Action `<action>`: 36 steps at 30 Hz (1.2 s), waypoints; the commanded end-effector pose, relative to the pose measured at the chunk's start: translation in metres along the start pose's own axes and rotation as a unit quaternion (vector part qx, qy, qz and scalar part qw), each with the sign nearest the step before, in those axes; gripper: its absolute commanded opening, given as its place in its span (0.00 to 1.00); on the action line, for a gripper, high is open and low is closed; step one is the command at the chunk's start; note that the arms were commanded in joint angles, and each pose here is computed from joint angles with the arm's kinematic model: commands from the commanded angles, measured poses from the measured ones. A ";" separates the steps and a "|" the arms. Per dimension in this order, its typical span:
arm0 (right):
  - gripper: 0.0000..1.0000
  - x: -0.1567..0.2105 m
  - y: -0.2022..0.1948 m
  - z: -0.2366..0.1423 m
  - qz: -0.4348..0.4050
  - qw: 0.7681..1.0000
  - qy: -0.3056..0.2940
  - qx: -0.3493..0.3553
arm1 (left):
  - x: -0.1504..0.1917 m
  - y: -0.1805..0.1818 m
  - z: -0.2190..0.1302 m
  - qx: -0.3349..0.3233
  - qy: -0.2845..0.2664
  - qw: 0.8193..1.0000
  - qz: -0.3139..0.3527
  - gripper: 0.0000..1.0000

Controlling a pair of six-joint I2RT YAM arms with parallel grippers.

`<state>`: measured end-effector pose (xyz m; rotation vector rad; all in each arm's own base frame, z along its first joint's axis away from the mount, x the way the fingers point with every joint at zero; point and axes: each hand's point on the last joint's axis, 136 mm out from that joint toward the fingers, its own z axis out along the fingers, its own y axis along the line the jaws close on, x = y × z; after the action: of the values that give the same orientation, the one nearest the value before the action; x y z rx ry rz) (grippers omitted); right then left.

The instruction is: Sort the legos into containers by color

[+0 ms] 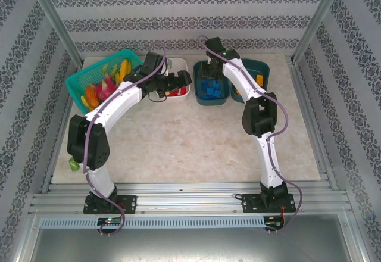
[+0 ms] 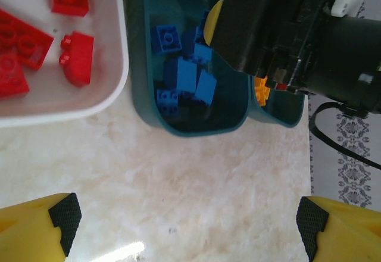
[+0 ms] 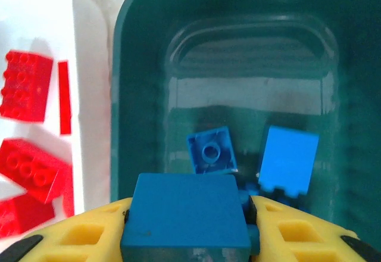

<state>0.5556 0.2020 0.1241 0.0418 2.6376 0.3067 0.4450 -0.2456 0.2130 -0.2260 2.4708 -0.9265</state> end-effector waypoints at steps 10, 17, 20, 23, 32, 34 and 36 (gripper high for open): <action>0.37 -0.016 -0.029 0.057 0.011 1.000 -0.004 0.009 | -0.060 -0.021 0.035 0.042 -0.022 0.998 0.029 0.95; 0.40 -0.012 -0.035 0.070 0.023 1.000 0.005 0.009 | -0.061 -0.022 0.049 0.050 -0.009 0.998 0.023 0.94; 0.51 -0.008 -0.036 0.072 0.025 1.000 0.013 0.012 | -0.060 -0.020 0.050 0.048 -0.006 0.999 0.024 0.94; 0.60 -0.010 -0.034 0.066 0.023 1.000 0.010 0.010 | -0.059 -0.019 0.049 0.047 -0.005 0.999 0.024 0.94; 0.68 -0.050 -0.003 -0.014 0.002 0.998 -0.065 -0.013 | -0.054 -0.020 0.025 0.031 -0.011 0.999 0.023 0.94; 0.68 -0.054 0.004 -0.037 0.001 0.997 -0.078 -0.016 | -0.048 -0.022 0.012 0.031 -0.014 0.999 0.024 0.94; 0.67 -0.052 0.011 -0.063 0.000 0.996 -0.091 -0.019 | -0.040 -0.020 -0.003 0.027 -0.017 0.999 0.024 0.94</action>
<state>0.5878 0.1885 0.1188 0.0724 2.5877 0.3066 0.4958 -0.2634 0.2070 -0.1811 2.4576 -0.9856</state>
